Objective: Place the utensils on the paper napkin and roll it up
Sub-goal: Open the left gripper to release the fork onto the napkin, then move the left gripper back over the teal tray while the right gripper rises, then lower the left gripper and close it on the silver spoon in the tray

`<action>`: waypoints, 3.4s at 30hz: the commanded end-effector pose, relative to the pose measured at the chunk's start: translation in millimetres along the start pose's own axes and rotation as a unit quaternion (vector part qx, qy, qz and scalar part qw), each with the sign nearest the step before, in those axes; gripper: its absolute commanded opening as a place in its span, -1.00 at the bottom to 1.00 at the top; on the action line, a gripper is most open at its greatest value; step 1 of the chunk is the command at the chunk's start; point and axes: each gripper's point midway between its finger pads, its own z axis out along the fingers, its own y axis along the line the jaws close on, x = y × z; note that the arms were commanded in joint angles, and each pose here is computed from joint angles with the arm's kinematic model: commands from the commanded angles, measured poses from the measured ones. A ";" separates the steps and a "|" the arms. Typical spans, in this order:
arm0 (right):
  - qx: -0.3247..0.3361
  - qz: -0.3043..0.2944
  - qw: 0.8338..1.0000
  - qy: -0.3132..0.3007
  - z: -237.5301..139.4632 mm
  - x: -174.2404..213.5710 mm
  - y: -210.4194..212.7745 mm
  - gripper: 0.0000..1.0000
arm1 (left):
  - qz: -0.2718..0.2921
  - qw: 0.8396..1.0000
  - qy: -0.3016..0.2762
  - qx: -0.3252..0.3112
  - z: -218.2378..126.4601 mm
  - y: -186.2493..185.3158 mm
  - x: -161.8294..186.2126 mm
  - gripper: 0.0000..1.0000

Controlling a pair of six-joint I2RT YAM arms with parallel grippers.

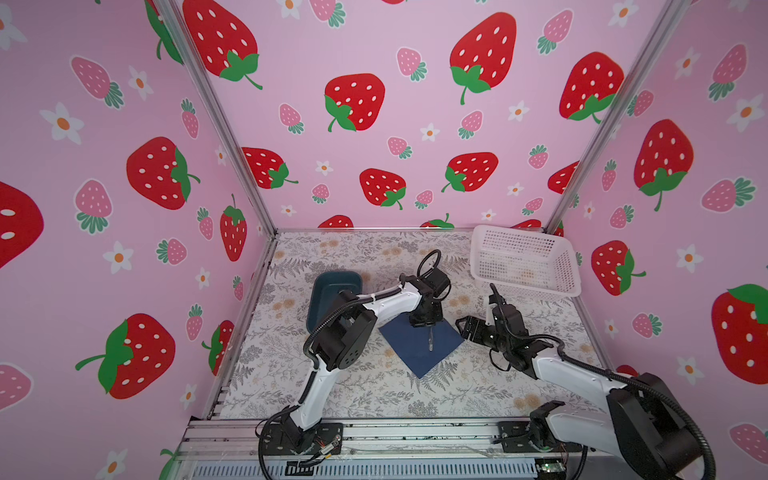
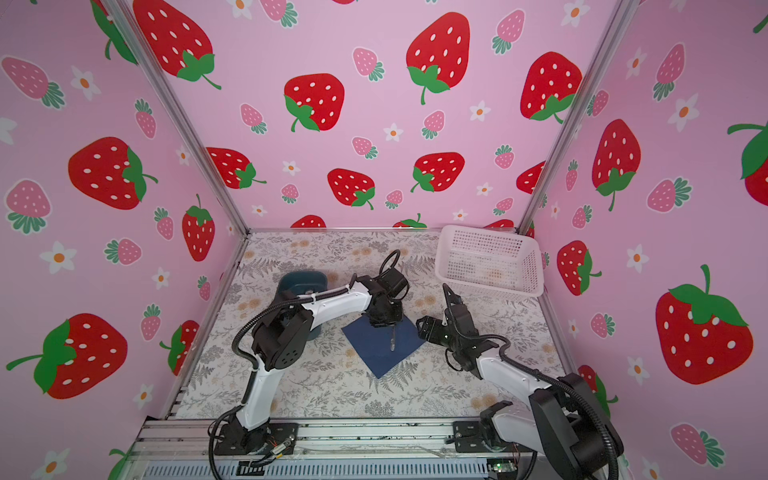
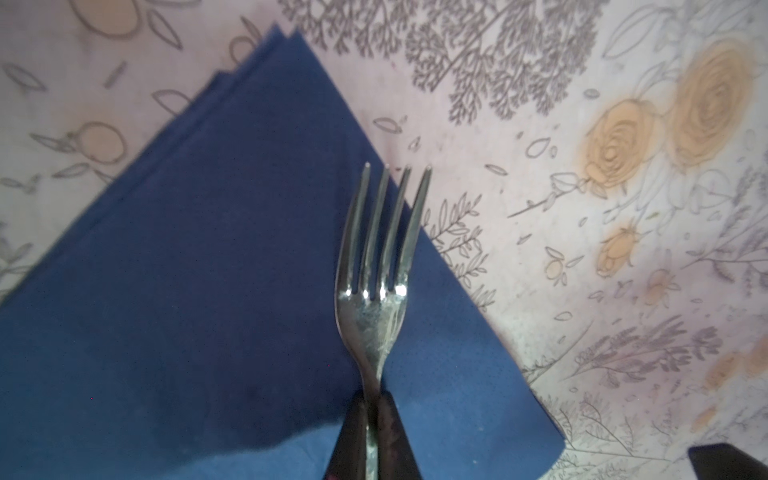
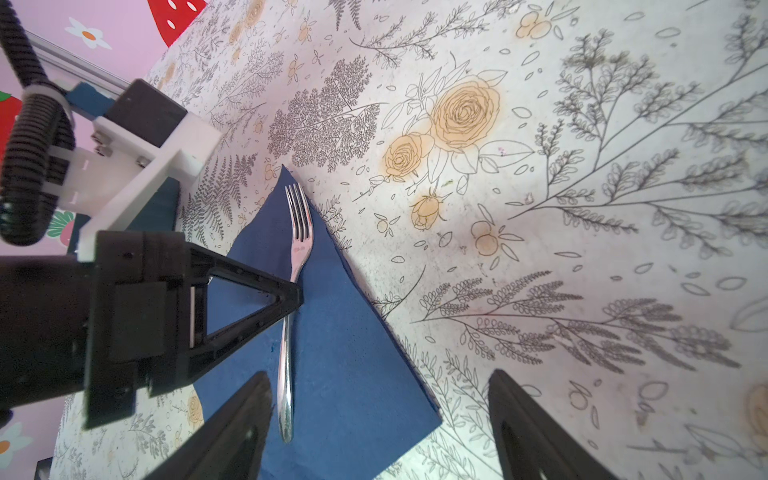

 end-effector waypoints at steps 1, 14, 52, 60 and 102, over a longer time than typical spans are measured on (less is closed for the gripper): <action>-0.001 0.006 1.000 -0.010 -1.4 -7.7 3.0 0.67 | -0.008 1.000 -0.005 -0.001 -7.0 1.1 -0.5 -0.73; -0.107 -0.054 0.993 -0.020 -9.4 -41.9 65.6 0.69 | 0.018 0.987 -0.159 0.021 -94.7 1.6 -37.9 -0.10; -0.225 -0.186 0.953 0.078 76.4 -29.7 224.4 0.57 | -0.218 0.964 -0.100 0.118 -108.7 261.3 -81.3 -0.28; -0.239 -0.182 0.949 0.100 86.3 -18.7 233.5 0.57 | -0.241 0.960 -0.094 0.102 -93.0 280.1 -90.4 -0.35; -0.222 -0.186 0.951 0.110 91.9 -11.6 224.7 0.58 | -0.146 0.979 0.015 -0.143 -55.7 310.2 -87.6 -0.62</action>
